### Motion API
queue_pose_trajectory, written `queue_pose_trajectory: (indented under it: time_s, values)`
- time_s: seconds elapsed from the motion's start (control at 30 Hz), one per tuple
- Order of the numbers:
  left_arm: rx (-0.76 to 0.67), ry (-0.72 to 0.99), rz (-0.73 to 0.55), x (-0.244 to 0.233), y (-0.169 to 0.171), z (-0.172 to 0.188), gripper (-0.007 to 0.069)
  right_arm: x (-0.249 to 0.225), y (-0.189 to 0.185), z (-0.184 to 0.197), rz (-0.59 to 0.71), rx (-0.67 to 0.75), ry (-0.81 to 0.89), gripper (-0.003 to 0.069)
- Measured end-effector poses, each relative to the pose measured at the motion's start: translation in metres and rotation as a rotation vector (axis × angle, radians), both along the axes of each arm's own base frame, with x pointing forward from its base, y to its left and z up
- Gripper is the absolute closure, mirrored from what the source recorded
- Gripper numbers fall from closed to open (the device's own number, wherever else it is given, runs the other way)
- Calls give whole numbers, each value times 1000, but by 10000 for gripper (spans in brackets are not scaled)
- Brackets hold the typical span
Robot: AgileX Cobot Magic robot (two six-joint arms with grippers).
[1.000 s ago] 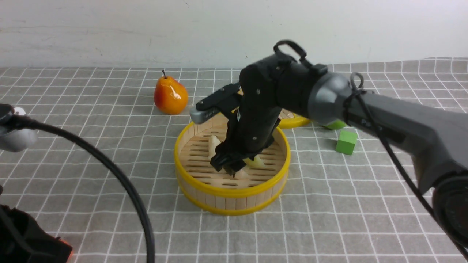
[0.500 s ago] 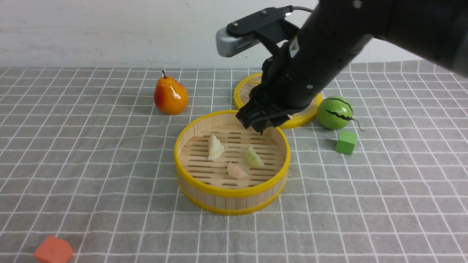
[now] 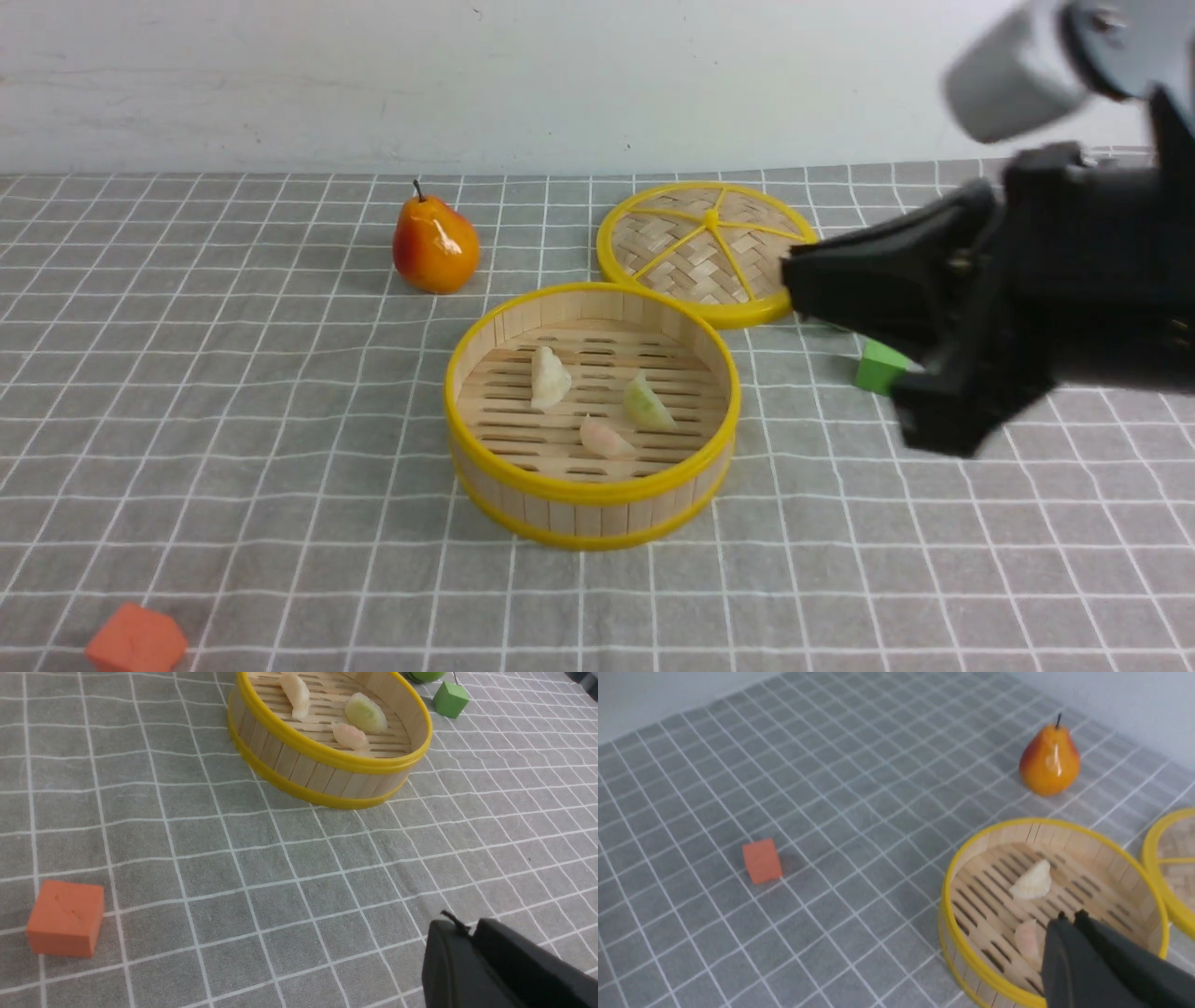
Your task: Put the dumplings into the steamer on the table with the grey tablecloth.
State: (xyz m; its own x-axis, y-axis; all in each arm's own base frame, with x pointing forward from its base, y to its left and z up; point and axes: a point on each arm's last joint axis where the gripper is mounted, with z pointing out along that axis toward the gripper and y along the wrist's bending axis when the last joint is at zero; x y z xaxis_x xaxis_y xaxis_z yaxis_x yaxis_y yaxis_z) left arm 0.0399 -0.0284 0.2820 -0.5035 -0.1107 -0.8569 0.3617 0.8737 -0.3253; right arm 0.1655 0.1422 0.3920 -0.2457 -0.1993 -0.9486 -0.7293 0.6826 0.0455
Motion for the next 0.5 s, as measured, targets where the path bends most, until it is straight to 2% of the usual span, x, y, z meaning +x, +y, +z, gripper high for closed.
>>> queue_pose_trajectory:
  time_s: [0.23, 0.5]
  values:
    - [1, 0, 0, 0, 0, 0, 558, -45, -37, -5, -49, 126, -132, 662]
    - [1, 0, 0, 0, 0, 0, 552, -62, -49, -1, -48, 163, -179, 656]
